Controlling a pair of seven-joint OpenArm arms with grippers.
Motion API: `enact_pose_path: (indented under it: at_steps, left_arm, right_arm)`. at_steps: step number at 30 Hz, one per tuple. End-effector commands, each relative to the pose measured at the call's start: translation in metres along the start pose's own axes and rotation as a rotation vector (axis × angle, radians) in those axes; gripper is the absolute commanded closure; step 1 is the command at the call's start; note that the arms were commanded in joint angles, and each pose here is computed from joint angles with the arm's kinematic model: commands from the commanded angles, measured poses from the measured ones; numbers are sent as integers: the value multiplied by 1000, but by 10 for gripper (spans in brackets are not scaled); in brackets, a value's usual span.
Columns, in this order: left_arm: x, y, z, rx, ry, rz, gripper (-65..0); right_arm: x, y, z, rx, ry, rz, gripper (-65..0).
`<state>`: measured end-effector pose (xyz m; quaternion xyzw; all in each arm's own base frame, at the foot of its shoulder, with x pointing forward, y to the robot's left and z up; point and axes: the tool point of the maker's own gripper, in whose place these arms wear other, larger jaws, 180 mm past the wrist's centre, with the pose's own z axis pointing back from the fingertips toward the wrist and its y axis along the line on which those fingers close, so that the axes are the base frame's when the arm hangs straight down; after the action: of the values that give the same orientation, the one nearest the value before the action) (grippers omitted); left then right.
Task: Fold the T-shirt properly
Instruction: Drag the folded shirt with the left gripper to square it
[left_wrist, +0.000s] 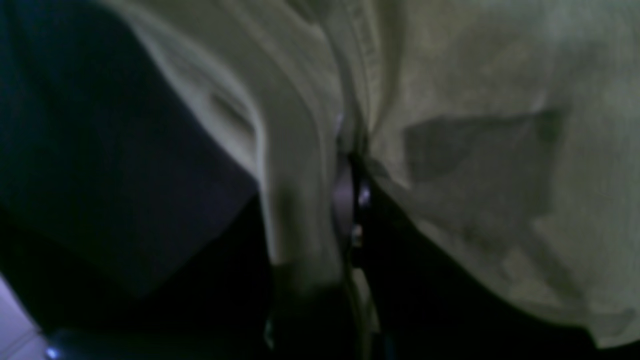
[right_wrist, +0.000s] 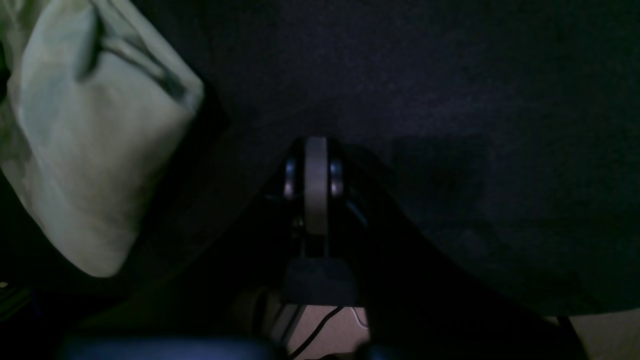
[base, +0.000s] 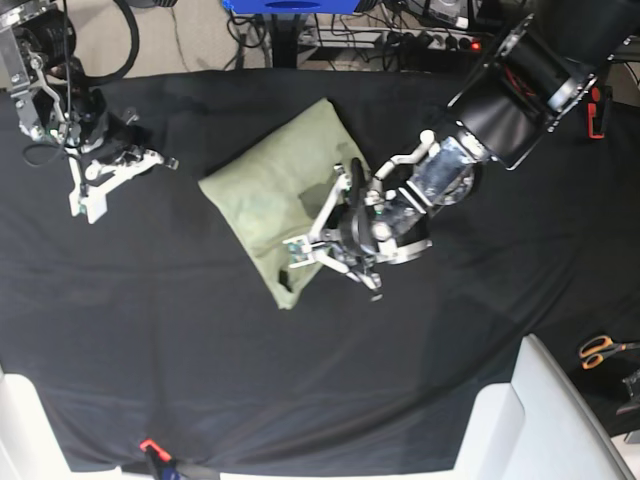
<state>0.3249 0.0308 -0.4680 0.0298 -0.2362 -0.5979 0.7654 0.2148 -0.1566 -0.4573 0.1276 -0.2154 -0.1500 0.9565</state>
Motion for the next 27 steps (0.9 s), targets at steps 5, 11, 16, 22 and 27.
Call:
enact_pose_path:
  at_steps: [5, 11, 16, 22, 27]
  left_arm:
    - [44, 22, 5, 93, -114, -83, 0]
    - [68, -12, -2, 10, -167, -213, 0]
    - [81, -27, -4, -5, -179, -279, 0]
    - [98, -23, -2, 4, -203, -299, 0]
    - [95, -18, -4, 6, -191, -294, 0]
  right_arm:
    - [13, 1, 4, 9, -35, 8, 0]
    - [15, 2, 4, 10, -39, 10, 0]
    - [16, 1, 4, 9, -42, 11, 0]
    - [19, -6, -2, -9, -35, -2, 0]
    - [19, -8, -4, -15, -33, -6, 0]
